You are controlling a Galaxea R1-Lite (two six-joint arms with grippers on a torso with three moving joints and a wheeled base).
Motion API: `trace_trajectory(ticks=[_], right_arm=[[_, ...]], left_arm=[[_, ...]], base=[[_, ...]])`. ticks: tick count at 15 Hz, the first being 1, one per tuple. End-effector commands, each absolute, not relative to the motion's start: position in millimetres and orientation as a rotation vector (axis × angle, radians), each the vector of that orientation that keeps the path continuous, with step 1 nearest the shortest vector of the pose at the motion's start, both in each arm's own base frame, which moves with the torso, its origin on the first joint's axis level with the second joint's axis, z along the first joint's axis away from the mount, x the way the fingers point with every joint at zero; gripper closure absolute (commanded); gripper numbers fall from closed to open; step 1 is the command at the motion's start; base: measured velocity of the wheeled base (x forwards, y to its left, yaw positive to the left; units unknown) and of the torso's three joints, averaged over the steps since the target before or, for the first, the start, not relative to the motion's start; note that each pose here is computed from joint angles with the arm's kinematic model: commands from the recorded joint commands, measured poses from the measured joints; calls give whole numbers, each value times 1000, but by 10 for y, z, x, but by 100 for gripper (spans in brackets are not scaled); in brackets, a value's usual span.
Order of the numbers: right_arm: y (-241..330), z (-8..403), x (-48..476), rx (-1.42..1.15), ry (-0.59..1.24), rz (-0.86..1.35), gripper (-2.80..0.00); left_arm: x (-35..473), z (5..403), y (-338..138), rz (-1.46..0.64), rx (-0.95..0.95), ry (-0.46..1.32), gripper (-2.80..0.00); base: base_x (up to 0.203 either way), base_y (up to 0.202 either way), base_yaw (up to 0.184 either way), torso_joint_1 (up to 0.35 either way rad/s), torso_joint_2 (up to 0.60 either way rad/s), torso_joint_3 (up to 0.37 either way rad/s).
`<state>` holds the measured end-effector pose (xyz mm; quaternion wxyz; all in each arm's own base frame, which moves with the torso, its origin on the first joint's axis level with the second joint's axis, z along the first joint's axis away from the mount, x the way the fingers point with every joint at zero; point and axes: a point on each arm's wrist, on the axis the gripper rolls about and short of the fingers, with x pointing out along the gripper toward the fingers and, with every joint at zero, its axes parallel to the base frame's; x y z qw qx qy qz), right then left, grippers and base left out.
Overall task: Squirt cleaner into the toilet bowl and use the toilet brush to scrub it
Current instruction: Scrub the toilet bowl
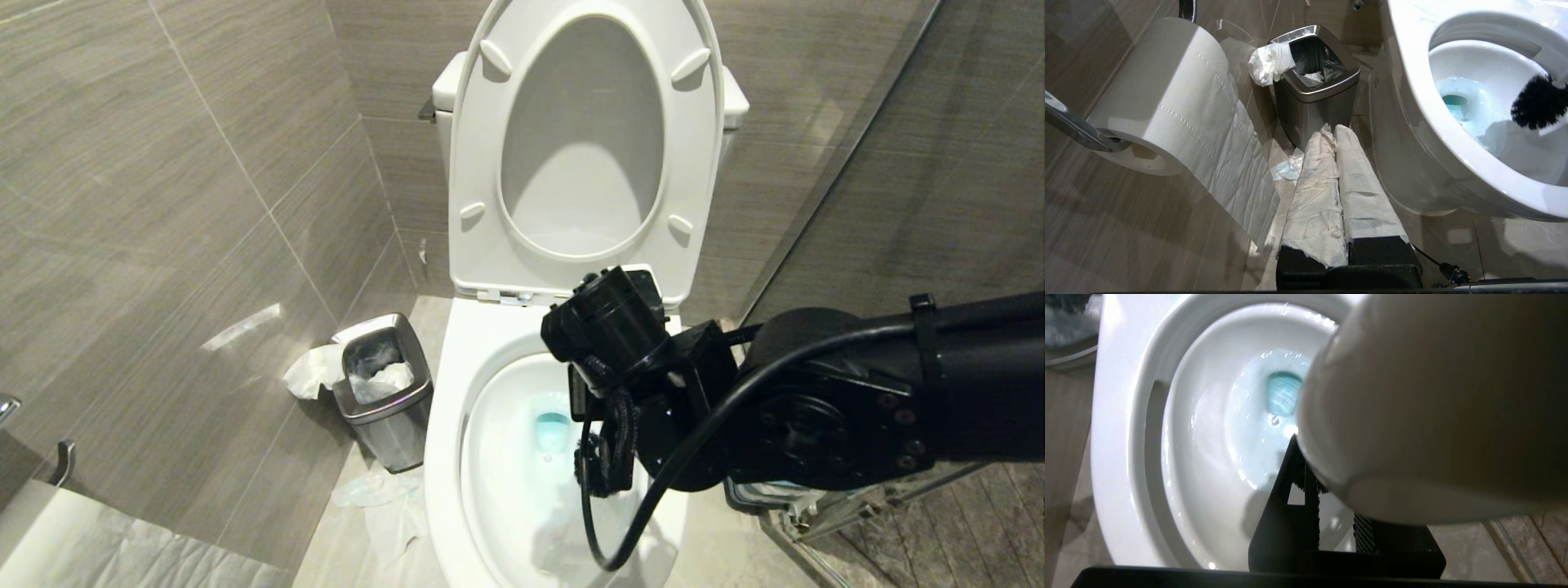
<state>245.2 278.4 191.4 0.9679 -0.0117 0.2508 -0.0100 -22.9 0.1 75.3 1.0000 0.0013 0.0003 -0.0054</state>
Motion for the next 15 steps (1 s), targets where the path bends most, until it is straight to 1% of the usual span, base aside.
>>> trace_trajectory(ticks=[1,5,8,11,15], right_arm=[[2721,2005,2525,5,486,-43,0],[2878,2147,2692,64,436,-31,0],[2971,2159,2776,47,420,-19,0],[3089,2030,2894,38,429,-24,0],[3235,1753,3112,21,450,-46,0]], left_arm=[[-228,753,1,-11,3,2,0],[-228,753,1,-11,3,2,0],[-228,753,1,-11,3,2,0],[-228,753,1,-11,3,2,0],[-228,753,1,-11,3,2,0]], base=[[0,0,0,0,0,0],[0,0,0,0,0,0],[0,0,0,0,0,0],[0,0,0,0,0,0],[0,0,0,0,0,0]])
